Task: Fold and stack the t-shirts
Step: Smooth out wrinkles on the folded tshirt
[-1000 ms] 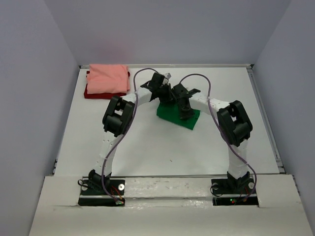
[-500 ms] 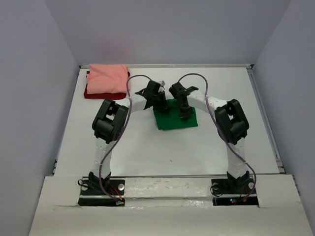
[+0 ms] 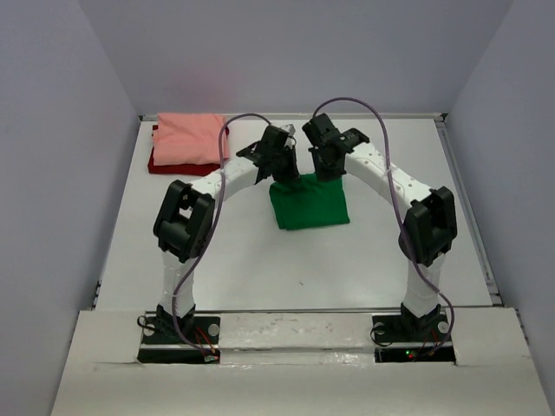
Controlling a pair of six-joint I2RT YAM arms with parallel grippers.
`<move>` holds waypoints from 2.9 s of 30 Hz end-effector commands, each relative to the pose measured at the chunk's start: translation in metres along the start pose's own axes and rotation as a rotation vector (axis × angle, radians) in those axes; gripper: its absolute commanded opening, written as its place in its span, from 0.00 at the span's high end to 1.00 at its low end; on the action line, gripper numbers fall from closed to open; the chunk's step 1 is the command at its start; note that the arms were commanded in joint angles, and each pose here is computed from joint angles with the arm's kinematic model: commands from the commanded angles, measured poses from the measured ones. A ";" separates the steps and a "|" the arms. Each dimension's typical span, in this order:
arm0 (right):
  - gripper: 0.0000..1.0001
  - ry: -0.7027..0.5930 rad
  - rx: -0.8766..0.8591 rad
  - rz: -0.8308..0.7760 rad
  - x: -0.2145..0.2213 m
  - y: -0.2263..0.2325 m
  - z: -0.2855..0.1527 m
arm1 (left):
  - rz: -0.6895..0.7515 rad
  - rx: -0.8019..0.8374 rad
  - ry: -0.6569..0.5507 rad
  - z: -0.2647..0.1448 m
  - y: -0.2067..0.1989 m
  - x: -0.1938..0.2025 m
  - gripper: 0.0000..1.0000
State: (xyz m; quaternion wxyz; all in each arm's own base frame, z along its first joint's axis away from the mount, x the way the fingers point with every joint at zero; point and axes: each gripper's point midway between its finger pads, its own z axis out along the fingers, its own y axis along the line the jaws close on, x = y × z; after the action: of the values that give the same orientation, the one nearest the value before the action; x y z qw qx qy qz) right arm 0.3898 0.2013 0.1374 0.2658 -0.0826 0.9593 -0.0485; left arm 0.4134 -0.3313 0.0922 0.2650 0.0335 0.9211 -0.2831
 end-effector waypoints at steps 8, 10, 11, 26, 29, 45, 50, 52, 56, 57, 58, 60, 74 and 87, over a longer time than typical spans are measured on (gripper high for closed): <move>1.00 -0.045 0.001 -0.035 -0.039 0.014 0.018 | 0.068 0.013 -0.104 -0.044 -0.031 -0.033 1.00; 1.00 -0.039 0.002 -0.040 -0.040 0.017 0.025 | 0.074 0.013 -0.102 -0.043 -0.030 -0.032 1.00; 1.00 -0.033 0.009 -0.036 -0.042 0.015 0.033 | 0.073 0.011 -0.096 -0.040 -0.029 -0.031 1.00; 1.00 0.022 0.099 0.002 -0.052 -0.027 0.094 | 0.072 0.012 -0.043 -0.017 -0.020 -0.018 1.00; 1.00 0.035 0.096 0.012 -0.051 -0.033 0.103 | 0.066 0.014 -0.035 -0.012 -0.020 -0.016 1.00; 1.00 0.166 -0.038 0.018 -0.017 -0.015 0.174 | 0.071 -0.025 -0.073 -0.022 -0.019 -0.033 1.00; 1.00 0.147 -0.013 0.007 -0.021 -0.022 0.166 | 0.040 -0.062 -0.049 -0.010 0.001 -0.029 1.00; 1.00 0.144 -0.008 0.002 -0.021 -0.024 0.165 | 0.026 -0.059 -0.036 -0.004 0.005 -0.026 1.00; 1.00 0.138 -0.015 0.007 -0.023 -0.023 0.161 | 0.002 -0.096 -0.008 0.012 0.023 -0.019 1.00; 1.00 0.133 -0.014 0.010 -0.025 -0.024 0.158 | -0.006 -0.106 -0.005 0.014 0.027 -0.019 1.00; 1.00 0.129 -0.010 0.009 -0.026 -0.025 0.157 | -0.020 -0.128 0.002 0.018 0.036 -0.018 1.00; 1.00 0.124 -0.005 0.009 -0.028 -0.026 0.154 | -0.044 -0.155 0.012 0.020 0.047 -0.019 1.00; 1.00 0.170 -0.029 0.012 -0.008 -0.021 0.163 | -0.156 -0.210 -0.015 0.048 0.101 -0.036 1.00; 1.00 0.204 -0.019 -0.010 0.001 -0.020 0.180 | -0.133 -0.133 -0.040 0.041 0.094 -0.041 1.00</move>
State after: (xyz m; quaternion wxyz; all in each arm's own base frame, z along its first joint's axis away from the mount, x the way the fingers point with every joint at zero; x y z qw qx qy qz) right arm 0.4958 0.1784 0.0297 0.2154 -0.0751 0.9727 -0.0418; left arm 0.4916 -0.2856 0.0381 0.2661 -0.0503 0.9281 -0.2554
